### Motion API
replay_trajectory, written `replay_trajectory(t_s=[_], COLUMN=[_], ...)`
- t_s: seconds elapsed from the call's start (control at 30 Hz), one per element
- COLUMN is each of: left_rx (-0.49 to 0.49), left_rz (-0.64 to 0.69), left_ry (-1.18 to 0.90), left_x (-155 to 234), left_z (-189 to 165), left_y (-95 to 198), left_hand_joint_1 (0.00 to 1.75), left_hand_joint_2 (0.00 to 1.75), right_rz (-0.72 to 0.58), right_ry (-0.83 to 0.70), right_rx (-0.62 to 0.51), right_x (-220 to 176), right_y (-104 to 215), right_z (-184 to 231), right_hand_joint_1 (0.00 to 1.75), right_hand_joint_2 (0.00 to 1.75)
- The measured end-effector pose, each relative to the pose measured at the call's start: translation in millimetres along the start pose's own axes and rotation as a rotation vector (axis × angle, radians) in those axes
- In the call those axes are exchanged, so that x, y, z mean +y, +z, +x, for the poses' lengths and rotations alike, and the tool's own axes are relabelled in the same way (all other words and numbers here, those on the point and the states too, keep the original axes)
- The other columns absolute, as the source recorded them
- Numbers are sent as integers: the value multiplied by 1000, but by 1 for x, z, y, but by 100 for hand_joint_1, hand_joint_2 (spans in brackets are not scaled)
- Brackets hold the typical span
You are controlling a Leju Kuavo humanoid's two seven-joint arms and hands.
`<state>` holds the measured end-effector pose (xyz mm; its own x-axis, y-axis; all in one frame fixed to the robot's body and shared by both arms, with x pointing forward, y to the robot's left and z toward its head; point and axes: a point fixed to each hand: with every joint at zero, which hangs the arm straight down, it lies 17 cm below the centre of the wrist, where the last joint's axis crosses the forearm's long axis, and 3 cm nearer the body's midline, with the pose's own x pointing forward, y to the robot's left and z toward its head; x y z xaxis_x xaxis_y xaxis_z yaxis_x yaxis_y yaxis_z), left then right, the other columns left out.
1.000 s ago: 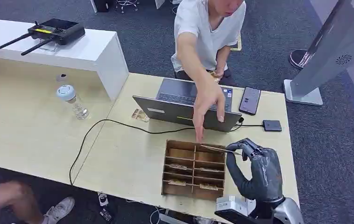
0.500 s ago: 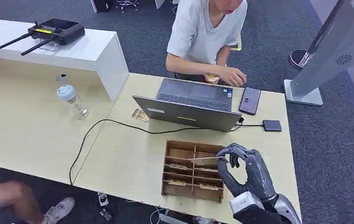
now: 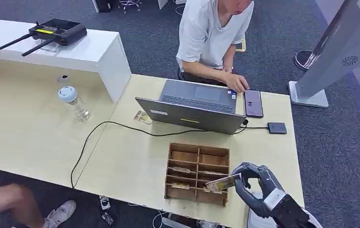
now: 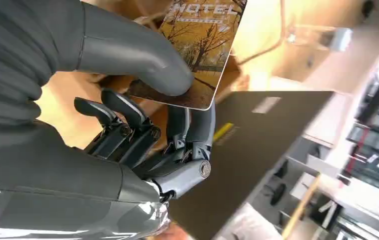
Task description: Pass the card to the sensor for recognition and then transmit it.
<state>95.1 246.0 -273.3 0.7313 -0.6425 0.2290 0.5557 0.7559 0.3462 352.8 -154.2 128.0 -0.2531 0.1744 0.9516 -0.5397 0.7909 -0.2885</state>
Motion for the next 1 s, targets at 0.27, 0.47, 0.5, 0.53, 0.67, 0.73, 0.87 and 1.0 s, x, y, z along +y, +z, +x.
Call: replay_trajectory(t_s=[0.27,0.47,0.5,0.53,0.67,0.73,0.87,1.0], left_rx=[6,11,12,13,9,2,1,12], left_rz=[-3,-4,-4,-4,-11,-19,-15,-7], left_ry=[11,19,19,20,17,13,6,4], left_x=[-2,-3,-3,-3,-3,-4,-1,-2], left_z=[-3,-5,-6,-6,-7,-7,-9,-7], left_y=[1,1,2,1,1,1,1,1], left_hand_joint_1=[0,0,0,0,0,0,0,0], left_hand_joint_2=[0,0,0,0,0,0,0,0], right_rz=[54,80,80,81,93,103,110,124], right_ry=[48,99,109,121,164,194,231,236], right_rx=[174,346,372,402,516,572,640,650], right_x=[-37,-76,-83,-92,-109,-113,-114,-107], right_y=[57,119,129,138,171,184,199,200], right_z=[-50,-82,-85,-89,-104,-112,-123,-127], right_hand_joint_1=[175,175,175,175,175,175,175,175], right_hand_joint_2=[175,175,175,175,175,175,175,175])
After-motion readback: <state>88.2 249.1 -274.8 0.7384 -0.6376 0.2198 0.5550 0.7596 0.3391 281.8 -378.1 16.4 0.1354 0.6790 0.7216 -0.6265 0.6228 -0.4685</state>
